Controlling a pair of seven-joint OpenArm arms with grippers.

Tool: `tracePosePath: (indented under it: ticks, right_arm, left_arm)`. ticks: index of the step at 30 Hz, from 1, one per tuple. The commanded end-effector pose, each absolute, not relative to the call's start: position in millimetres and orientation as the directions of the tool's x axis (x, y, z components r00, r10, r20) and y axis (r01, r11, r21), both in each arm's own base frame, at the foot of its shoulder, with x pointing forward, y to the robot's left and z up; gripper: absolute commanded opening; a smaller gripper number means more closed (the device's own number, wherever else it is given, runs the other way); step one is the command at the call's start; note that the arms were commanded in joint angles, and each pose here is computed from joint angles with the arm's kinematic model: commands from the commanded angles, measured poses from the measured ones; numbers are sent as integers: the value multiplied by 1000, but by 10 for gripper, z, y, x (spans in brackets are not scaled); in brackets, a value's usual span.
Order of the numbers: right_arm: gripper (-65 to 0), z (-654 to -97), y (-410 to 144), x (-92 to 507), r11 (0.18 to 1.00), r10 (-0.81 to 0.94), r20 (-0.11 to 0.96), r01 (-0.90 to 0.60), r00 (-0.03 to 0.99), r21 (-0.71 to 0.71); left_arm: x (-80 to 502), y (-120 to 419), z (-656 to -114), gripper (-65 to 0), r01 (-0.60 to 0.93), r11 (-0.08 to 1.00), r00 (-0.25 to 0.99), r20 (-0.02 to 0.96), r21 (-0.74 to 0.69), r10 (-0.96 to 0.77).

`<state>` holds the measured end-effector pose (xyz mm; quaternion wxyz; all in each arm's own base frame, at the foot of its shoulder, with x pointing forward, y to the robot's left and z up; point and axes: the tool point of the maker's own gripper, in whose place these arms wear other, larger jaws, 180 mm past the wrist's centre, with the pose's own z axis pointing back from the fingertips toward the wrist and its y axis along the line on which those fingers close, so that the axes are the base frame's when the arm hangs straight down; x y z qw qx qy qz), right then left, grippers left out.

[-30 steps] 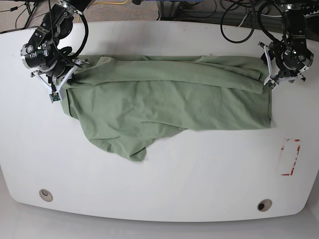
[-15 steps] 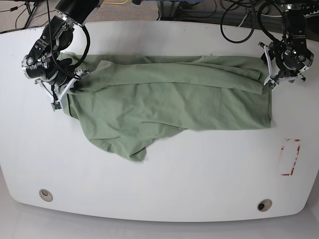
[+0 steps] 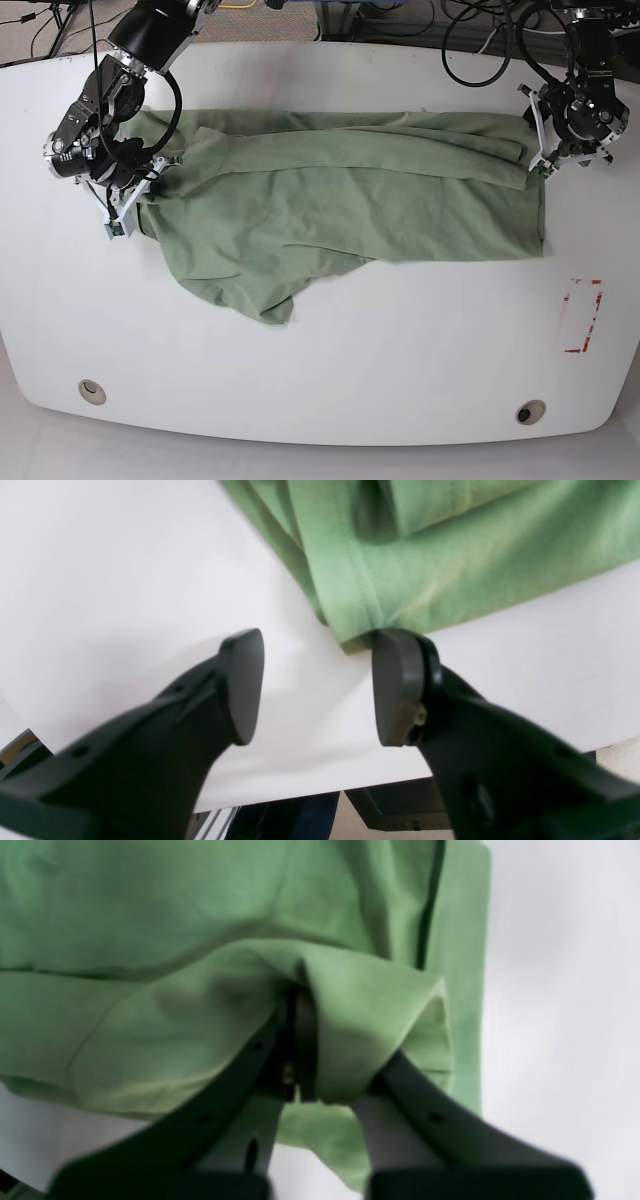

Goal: Layout the t-shirt on the table in an organized manner, then fold the t-shirt properly

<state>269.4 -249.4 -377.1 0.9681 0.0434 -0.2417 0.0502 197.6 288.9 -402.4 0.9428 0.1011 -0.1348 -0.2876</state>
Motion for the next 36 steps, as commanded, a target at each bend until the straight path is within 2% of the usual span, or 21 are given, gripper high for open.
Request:
tracePosePath:
  ticks: [1,4,7,10,14,15,16,18,20,26,33,36]
  right_arm:
    - [-615,-3712,-2620,2751,993,81,485,-112,871,36]
    - [-598,-3739,-2716,2726,994,84,467,-108,880,25]
    - [-515,-3726,-2811,2698,994,93,458,-106,884,4]
    - [-388,-3693,-2903,2676,995,95,456,-98,885,-17]
    - [-182,-3686,-2996,2572,994,110,439,-100,892,-46]
    - [-159,-3677,-2998,2558,994,114,439,-101,891,-52]
    - [-106,-3635,-3007,2535,992,126,444,-105,887,-71]
    - [-60,-3577,-3011,2503,989,142,450,-109,881,-99]
    - [-43,-3506,-3000,2475,986,161,463,-117,872,-121]
    - [-79,-3374,-2990,2367,975,205,471,-134,858,-180]
    - [-108,-3491,-2987,2203,986,145,455,-87,879,-145]
    - [-105,-3562,-3031,2142,992,99,447,-50,889,-120]
  left_arm:
    - [2051,2963,-3925,-325,514,802,788,202,303,-582]
    - [2056,3027,-3899,-325,519,795,786,190,315,-588]
    - [2035,3048,-3928,-325,518,798,791,182,309,-584]
    - [2013,3071,-3956,-325,515,802,798,173,302,-578]
    - [2038,3062,-3922,-325,515,799,793,182,310,-581]
    - [2043,3059,-3915,-325,515,798,792,183,312,-582]
    - [2054,3053,-3896,-325,516,796,789,186,316,-585]
    - [2060,3050,-3879,-325,517,794,787,186,321,-588]
    - [2044,3067,-3861,-325,516,792,791,172,327,-587]
    - [2146,3110,-3655,-325,501,777,789,168,382,-591]
    - [2178,3385,-3437,-325,393,811,829,215,435,-517]
    - [2235,3391,-3387,-325,333,842,839,275,424,-470]
